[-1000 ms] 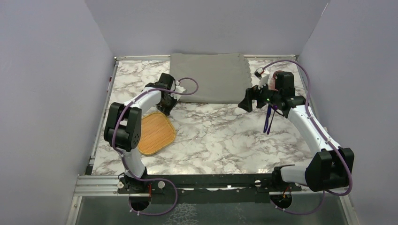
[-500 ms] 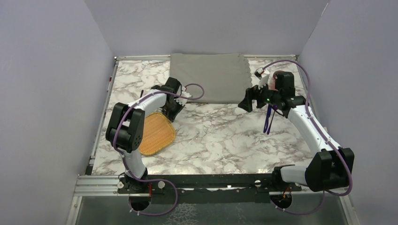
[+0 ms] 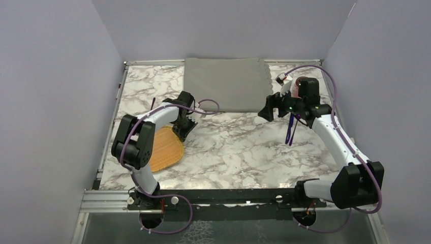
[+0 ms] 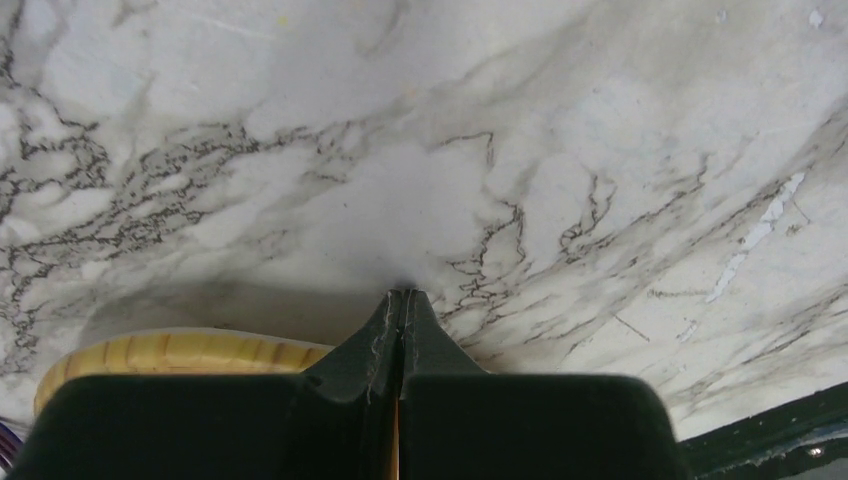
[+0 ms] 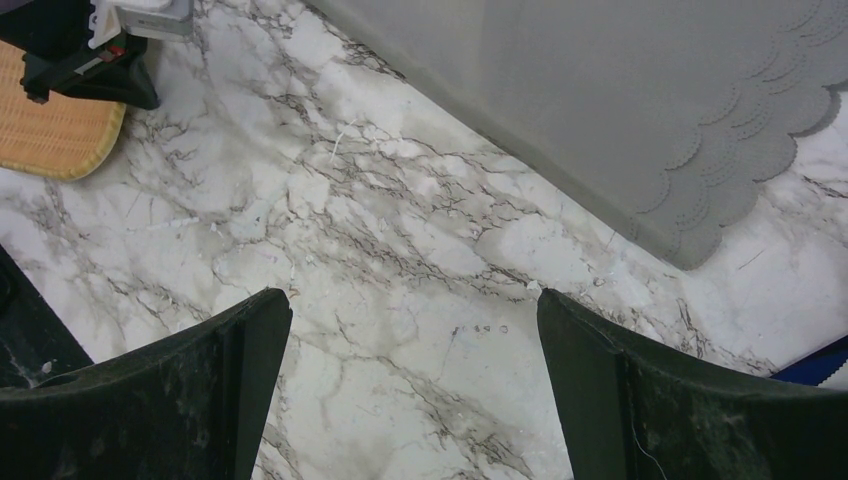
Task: Set the dinner table for one person
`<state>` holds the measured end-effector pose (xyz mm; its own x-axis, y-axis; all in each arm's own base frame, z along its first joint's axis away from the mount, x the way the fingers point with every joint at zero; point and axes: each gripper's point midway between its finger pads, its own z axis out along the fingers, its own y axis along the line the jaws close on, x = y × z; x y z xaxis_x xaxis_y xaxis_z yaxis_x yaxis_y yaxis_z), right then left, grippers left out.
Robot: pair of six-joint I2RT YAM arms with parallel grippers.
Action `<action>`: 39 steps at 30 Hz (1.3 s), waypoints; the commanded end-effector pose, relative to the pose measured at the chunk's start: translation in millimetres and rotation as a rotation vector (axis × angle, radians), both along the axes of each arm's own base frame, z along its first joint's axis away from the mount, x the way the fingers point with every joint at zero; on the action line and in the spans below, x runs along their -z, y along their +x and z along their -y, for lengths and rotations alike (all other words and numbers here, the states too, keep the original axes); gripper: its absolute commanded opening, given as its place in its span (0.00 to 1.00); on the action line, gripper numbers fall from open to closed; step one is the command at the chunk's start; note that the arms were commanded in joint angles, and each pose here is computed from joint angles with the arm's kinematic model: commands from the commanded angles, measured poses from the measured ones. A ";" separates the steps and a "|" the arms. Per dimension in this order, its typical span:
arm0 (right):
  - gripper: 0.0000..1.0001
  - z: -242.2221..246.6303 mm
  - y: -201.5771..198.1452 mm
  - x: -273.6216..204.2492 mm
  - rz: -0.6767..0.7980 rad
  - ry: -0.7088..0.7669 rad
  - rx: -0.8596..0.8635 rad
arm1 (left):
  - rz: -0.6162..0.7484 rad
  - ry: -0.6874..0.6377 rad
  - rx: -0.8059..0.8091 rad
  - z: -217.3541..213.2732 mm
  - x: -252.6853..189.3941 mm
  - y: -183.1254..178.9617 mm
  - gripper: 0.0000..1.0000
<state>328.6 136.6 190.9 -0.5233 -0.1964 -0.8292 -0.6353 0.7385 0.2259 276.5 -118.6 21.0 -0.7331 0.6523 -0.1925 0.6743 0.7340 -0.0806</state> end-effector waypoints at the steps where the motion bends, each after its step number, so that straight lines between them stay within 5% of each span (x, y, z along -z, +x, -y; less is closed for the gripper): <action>1: 0.98 0.6 2.0 -13.1 0.054 -0.004 -0.004 | -0.020 0.014 0.005 -6.4 -13.5 -16.1 0.00; 39: 0.98 0.1 -1.5 -19.9 0.072 0.003 -0.006 | -0.110 0.133 0.026 -39.2 -20.3 -60.8 0.00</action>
<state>326.6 136.4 198.7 -0.5033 -0.1939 -0.8421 -0.6405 0.7379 0.2129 228.0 -90.4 39.3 -0.7408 0.6670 -0.0799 0.6717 0.7373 -0.0723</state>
